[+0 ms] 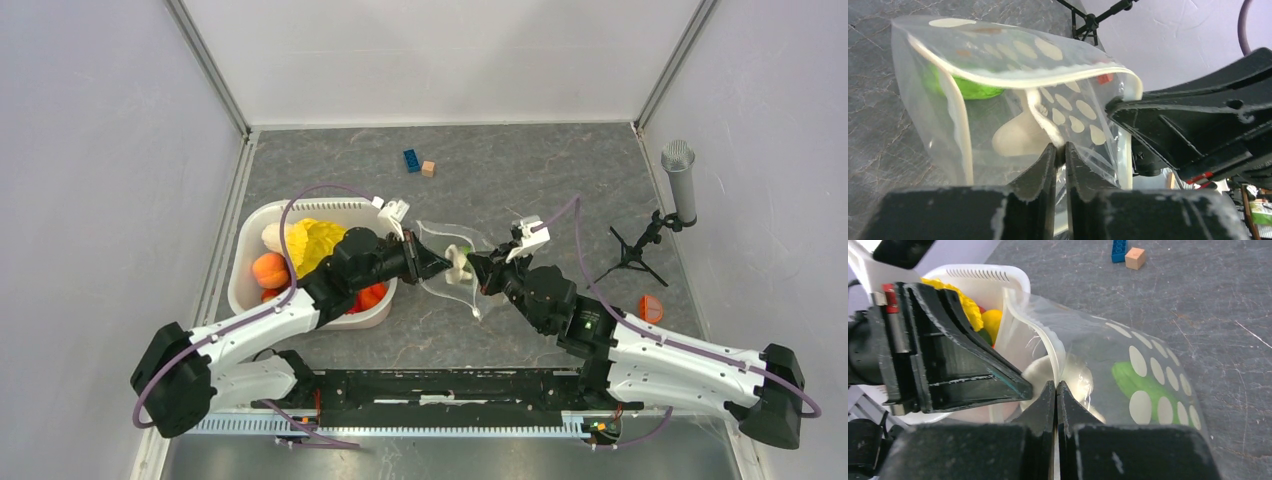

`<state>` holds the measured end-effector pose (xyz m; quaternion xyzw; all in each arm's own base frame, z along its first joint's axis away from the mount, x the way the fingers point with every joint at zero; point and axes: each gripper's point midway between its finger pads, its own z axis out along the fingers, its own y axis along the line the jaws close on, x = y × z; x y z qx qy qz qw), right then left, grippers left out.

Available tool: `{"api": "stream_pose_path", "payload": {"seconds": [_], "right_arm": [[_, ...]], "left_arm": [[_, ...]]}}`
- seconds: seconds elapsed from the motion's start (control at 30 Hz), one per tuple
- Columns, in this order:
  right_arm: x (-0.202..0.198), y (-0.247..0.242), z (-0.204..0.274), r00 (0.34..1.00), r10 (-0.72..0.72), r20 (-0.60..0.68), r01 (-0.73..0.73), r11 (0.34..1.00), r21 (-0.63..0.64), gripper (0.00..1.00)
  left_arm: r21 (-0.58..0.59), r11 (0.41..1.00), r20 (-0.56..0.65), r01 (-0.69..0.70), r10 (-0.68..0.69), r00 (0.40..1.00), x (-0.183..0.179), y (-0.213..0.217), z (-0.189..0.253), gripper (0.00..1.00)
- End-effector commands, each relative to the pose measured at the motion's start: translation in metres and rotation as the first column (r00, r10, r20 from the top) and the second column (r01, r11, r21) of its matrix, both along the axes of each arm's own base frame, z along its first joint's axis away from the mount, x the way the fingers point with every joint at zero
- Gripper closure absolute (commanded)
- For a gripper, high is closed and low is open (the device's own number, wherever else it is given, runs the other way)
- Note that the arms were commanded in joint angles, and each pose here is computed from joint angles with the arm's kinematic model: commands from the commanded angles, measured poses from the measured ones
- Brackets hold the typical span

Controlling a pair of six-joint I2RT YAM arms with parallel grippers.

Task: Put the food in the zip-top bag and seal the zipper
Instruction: Place the fake vegetable in the zipper food storage bag, then pick up the fake vegetable from the bin.

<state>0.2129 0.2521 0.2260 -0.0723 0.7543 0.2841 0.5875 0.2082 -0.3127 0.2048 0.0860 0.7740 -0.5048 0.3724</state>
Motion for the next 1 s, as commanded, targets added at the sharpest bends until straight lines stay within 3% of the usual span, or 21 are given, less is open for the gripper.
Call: {"api": "stream_pose_path", "payload": {"seconds": [0.0,0.03,0.1,0.27,0.47,0.57,0.7,0.77,0.93,0.97], "right_arm": [[0.000,0.001,0.024,0.999,0.002,0.043,-0.006,0.996,0.086,0.98],[0.001,-0.001,0.023,0.999,-0.005,0.042,0.001,0.996,0.085,0.98],[0.002,-0.005,0.019,0.999,-0.025,0.035,0.023,0.997,0.076,0.98],[0.006,-0.015,0.010,0.997,-0.077,0.016,0.077,0.996,0.043,0.98],[0.008,-0.024,0.002,0.993,-0.119,0.007,0.118,0.992,0.037,0.98],[0.007,-0.026,0.000,0.992,-0.124,0.011,0.124,0.991,0.040,0.97],[0.007,-0.027,-0.001,0.992,-0.125,0.011,0.124,0.992,0.035,0.97],[0.007,-0.027,-0.001,0.992,-0.123,0.013,0.123,0.992,0.030,0.97],[0.008,-0.025,-0.001,0.993,-0.121,0.013,0.121,0.993,0.011,0.96],[0.008,-0.025,-0.002,0.993,-0.120,0.014,0.120,0.993,0.002,0.96]], "left_arm": [[-0.069,0.998,0.071,0.002,0.003,0.998,0.010,-0.013,0.042,0.79],[-0.073,0.997,0.076,0.023,-0.018,0.997,0.009,-0.016,0.046,0.76],[-0.074,0.994,0.085,0.084,-0.077,0.993,0.002,-0.023,0.051,0.55],[-0.032,0.992,0.118,0.126,-0.121,0.986,-0.009,-0.016,0.058,0.41],[0.121,0.993,0.204,0.007,-0.032,0.978,-0.010,0.026,0.055,0.22],[0.176,0.975,0.245,-0.136,0.090,0.965,-0.003,0.057,0.052,0.16],[0.267,0.887,0.267,-0.377,0.308,0.913,0.008,0.114,0.040,0.15],[0.328,0.802,0.272,-0.500,0.426,0.863,0.013,0.145,0.031,0.15],[0.480,0.637,0.241,-0.604,0.566,0.789,0.002,0.197,0.010,0.07],[0.516,0.610,0.241,-0.601,0.570,0.786,-0.003,0.206,0.007,0.01]]}}
